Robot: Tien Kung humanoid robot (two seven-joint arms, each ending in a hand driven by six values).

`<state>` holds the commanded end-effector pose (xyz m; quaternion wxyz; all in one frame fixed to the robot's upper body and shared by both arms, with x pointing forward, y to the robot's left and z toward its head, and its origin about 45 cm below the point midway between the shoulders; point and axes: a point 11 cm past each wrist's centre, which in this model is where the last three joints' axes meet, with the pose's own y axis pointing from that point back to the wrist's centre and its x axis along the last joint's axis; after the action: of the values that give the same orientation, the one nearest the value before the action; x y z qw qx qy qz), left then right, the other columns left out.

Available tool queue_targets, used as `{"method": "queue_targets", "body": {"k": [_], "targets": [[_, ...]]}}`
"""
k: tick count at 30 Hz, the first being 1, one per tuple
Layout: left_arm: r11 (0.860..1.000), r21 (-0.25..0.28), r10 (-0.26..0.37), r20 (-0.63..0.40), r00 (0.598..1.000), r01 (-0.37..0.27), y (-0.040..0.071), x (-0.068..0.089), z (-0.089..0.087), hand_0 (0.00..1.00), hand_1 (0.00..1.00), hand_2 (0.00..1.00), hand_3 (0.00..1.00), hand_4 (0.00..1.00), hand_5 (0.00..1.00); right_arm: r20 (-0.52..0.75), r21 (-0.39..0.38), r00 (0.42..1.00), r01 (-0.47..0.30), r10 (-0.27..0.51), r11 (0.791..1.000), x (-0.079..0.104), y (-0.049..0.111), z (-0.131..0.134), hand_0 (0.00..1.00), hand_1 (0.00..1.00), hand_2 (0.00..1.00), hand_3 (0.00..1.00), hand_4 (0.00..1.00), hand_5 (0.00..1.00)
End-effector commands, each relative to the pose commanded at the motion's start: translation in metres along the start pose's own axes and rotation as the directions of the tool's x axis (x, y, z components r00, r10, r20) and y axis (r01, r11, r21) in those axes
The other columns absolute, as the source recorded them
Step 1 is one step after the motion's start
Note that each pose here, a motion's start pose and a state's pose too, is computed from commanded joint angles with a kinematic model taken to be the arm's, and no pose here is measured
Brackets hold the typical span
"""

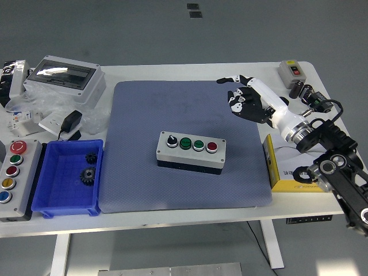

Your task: Pick up the button,place it on the desk,press the button,press the button

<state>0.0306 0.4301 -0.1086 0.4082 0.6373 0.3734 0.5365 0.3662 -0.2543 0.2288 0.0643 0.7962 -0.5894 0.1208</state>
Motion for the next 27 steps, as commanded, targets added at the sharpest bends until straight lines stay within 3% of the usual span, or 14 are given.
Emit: {"method": "queue_targets", "body": {"k": [3, 4, 9, 10, 15, 16, 21, 22, 27], "targets": [[1.000, -0.009, -0.002, 0.001, 1.000, 0.002, 0.000, -0.001, 0.001, 0.612, 0.452, 0.496, 0.592, 0.596, 0.202, 0.089, 0.013, 0.987, -0.134, 0.133, 0.991, 0.006, 0.017, 0.019, 0.038, 0.172, 0.282, 0.736, 0.279, 0.121], [1.000, -0.011, -0.001, 0.001, 1.000, 0.001, 0.000, -0.001, 0.001, 0.612, 0.452, 0.499, 0.593, 0.597, 0.201, 0.107, 0.017, 0.979, -0.175, 0.172, 0.985, 0.008, 0.023, 0.024, 0.321, 0.484, 0.597, 0.755, 0.556, 0.276], [1.000, -0.020, 0.003, 0.000, 1.000, -0.003, 0.000, 0.001, 0.003, 0.612, 0.452, 0.499, 0.593, 0.597, 0.201, 0.130, 0.089, 0.943, -0.319, 0.307, 0.944, 0.023, 0.038, 0.022, 0.321, 0.484, 0.597, 0.755, 0.556, 0.276], [1.000, -0.020, 0.003, -0.001, 1.000, -0.003, 0.000, 0.001, 0.004, 0.613, 0.454, 0.506, 0.595, 0.598, 0.200, 0.130, 0.108, 0.936, -0.341, 0.327, 0.934, 0.026, 0.039, 0.019, 0.612, 0.696, 0.723, 0.740, 0.655, 0.427], [1.000, -0.022, 0.000, -0.005, 1.000, 0.000, 0.001, 0.002, 0.006, 0.613, 0.454, 0.506, 0.595, 0.598, 0.200, 0.136, 0.144, 0.920, -0.386, 0.368, 0.911, 0.035, 0.042, 0.015, 0.612, 0.696, 0.723, 0.740, 0.655, 0.427], [1.000, -0.024, -0.001, -0.005, 1.000, 0.001, 0.001, 0.002, 0.007, 0.612, 0.458, 0.512, 0.596, 0.599, 0.200, 0.138, 0.143, 0.918, -0.390, 0.372, 0.910, 0.036, 0.043, 0.015, 0.734, 0.751, 0.765, 0.751, 0.739, 0.582], [0.999, -0.032, -0.002, -0.012, 1.000, 0.002, 0.001, 0.003, 0.010, 0.612, 0.458, 0.512, 0.596, 0.599, 0.200, 0.157, 0.136, 0.909, -0.407, 0.386, 0.903, 0.040, 0.044, 0.017, 0.734, 0.751, 0.765, 0.751, 0.739, 0.582], [0.999, -0.033, -0.002, -0.013, 1.000, 0.002, 0.001, 0.003, 0.010, 0.612, 0.462, 0.515, 0.596, 0.601, 0.201, 0.161, 0.135, 0.907, -0.410, 0.388, 0.902, 0.040, 0.045, 0.017, 0.800, 0.766, 0.779, 0.752, 0.774, 0.666], [0.999, -0.038, -0.002, -0.015, 1.000, 0.001, 0.001, 0.004, 0.011, 0.612, 0.462, 0.515, 0.596, 0.601, 0.201, 0.172, 0.143, 0.899, -0.428, 0.404, 0.892, 0.047, 0.047, 0.015, 0.800, 0.766, 0.779, 0.752, 0.774, 0.666]]}}
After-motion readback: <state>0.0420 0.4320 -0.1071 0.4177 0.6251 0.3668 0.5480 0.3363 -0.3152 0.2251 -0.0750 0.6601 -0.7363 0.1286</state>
